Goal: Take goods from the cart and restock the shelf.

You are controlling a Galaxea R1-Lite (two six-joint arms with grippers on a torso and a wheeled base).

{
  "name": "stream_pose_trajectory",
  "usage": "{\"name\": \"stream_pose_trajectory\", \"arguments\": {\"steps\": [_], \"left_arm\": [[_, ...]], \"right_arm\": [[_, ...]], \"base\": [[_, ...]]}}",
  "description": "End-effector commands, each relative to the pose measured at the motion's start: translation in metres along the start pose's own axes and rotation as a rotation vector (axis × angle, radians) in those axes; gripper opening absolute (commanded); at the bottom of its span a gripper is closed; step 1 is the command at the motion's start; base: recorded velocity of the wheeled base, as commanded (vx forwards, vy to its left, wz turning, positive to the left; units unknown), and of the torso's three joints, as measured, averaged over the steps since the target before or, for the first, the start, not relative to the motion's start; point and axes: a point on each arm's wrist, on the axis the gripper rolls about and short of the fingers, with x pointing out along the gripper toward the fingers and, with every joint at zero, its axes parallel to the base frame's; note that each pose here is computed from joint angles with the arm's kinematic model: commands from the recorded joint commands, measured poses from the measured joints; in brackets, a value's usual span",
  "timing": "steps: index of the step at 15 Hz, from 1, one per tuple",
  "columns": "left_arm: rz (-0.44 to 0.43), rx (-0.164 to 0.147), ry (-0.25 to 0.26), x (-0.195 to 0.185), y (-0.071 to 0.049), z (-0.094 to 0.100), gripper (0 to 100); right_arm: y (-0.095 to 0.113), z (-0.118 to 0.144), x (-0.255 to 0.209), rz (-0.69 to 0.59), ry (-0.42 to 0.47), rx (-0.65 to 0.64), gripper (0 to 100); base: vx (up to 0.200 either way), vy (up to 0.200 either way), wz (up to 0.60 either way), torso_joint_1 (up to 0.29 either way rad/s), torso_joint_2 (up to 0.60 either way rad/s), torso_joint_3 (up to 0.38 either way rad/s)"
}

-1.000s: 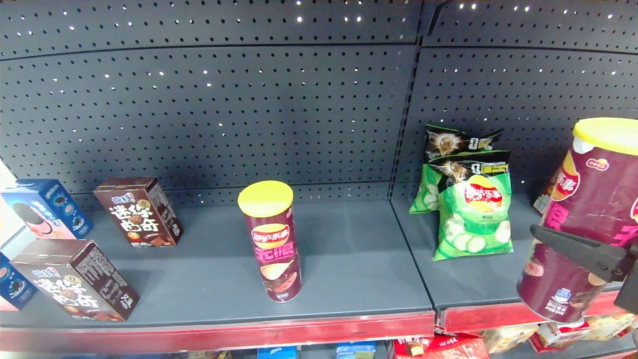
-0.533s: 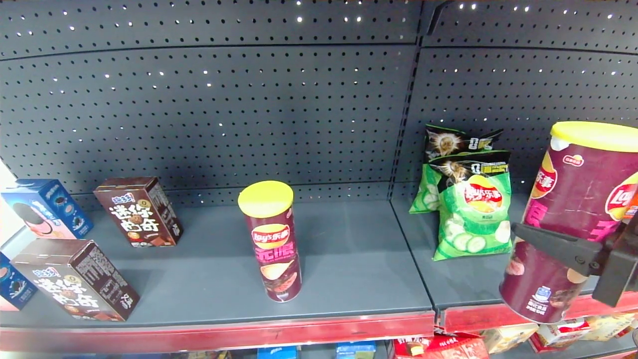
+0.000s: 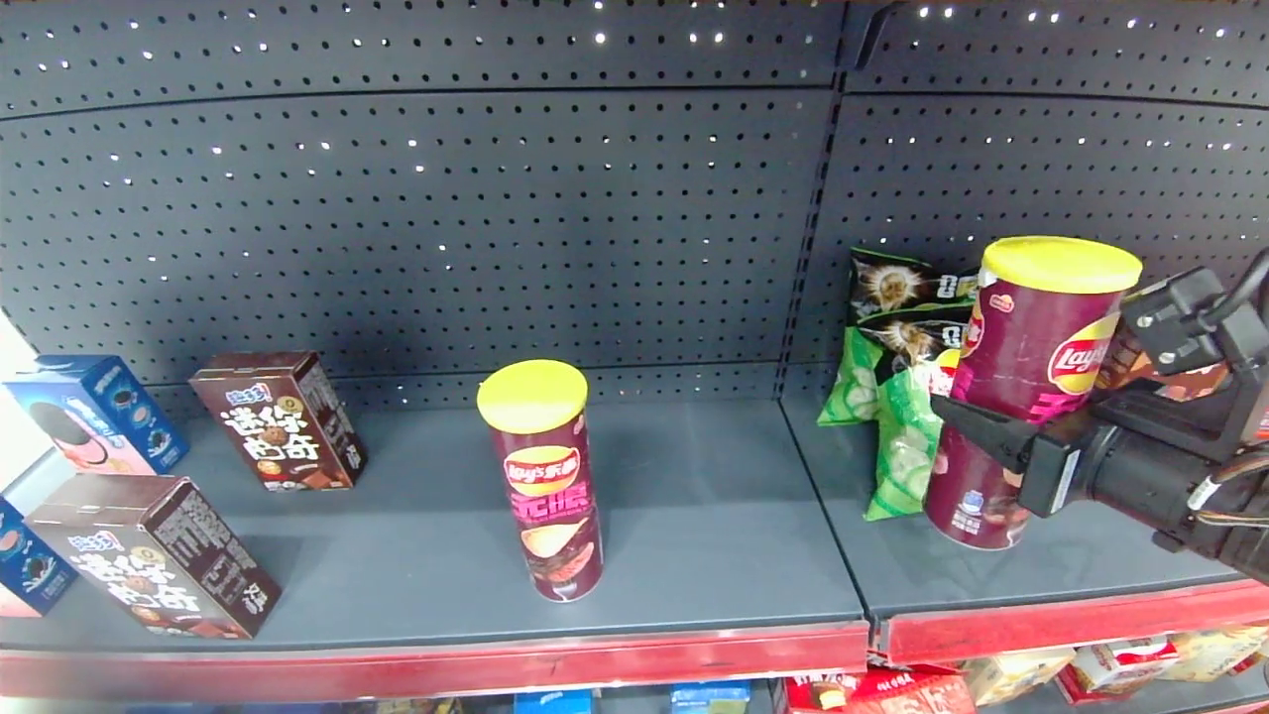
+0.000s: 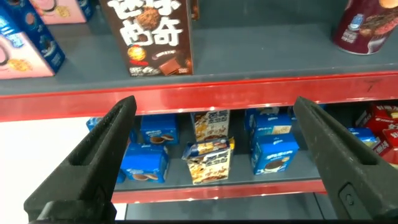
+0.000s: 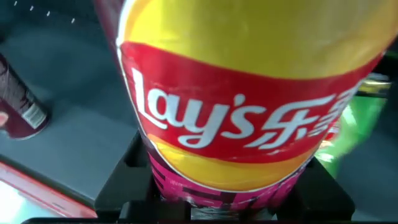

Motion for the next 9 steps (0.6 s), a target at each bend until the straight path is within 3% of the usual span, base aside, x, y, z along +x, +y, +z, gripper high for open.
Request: {"name": "stream_pose_trajectory", "arguments": {"steps": [1, 6, 9], "left_arm": [[0.001, 0.0, 0.003, 0.0, 0.0, 0.0, 100], [0.001, 0.0, 0.003, 0.0, 0.0, 0.0, 100], [0.001, 0.0, 0.003, 0.0, 0.0, 0.0, 100]], "right_arm": [[0.0, -0.012, 0.012, 0.003, 0.054, 0.001, 0], [0.0, -0.015, 0.02, 0.009, 0.042, 0.016, 0], [0.002, -0.013, 0.042, 0.058, -0.037, 0.011, 0]], "base": [[0.0, 0.0, 0.0, 0.0, 0.0, 0.0], [0.0, 0.0, 0.0, 0.0, 0.0, 0.0], [0.0, 0.0, 0.0, 0.0, 0.0, 0.0]]}}
